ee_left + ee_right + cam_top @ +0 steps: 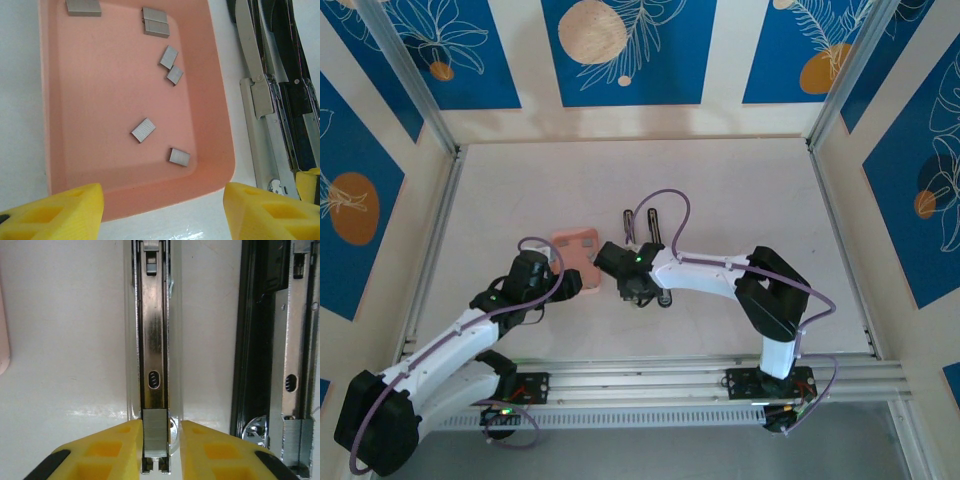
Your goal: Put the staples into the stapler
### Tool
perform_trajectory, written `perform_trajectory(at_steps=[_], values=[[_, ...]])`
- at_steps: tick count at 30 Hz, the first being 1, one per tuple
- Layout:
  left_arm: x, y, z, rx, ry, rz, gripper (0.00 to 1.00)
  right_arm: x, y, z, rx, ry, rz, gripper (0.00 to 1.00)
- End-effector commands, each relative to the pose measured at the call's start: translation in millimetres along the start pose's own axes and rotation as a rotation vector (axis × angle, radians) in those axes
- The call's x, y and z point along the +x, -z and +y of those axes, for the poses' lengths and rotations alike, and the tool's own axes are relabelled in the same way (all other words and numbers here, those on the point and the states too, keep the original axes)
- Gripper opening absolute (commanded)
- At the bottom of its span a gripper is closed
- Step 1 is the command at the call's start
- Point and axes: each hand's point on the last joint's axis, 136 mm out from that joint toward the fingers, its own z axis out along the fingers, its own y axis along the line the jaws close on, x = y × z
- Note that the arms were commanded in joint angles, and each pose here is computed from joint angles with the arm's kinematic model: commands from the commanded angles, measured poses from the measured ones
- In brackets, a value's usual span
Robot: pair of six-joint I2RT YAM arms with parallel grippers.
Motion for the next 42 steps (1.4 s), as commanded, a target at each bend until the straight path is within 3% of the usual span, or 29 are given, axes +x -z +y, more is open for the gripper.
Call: perform_trajectory(at_steps=[1,9,20,29,42], values=[[-16,6,-9,0.027,0.003,-0.035,0.65,-17,26,-3,-0.014,-0.008,-0.064,0.27],[-24,10,-12,0.031,0.004,-0.051,0.65,-49,53,-6,-0.103,-0.021,-0.093,0.36],[-35,7,-6,-0.016,0.043,-0.057,0.66,-94,13,-8,-0.144,0.001,0.019,0.51],[-44,-2,-1,-0.062,0.072,-0.055,0.66,-122,-25,5,-0.196,0.062,0.065,0.51],[-53,-3,1,-0.109,0.071,-0.046,0.66,-128,-67,19,-0.228,0.106,0.135,0.47]])
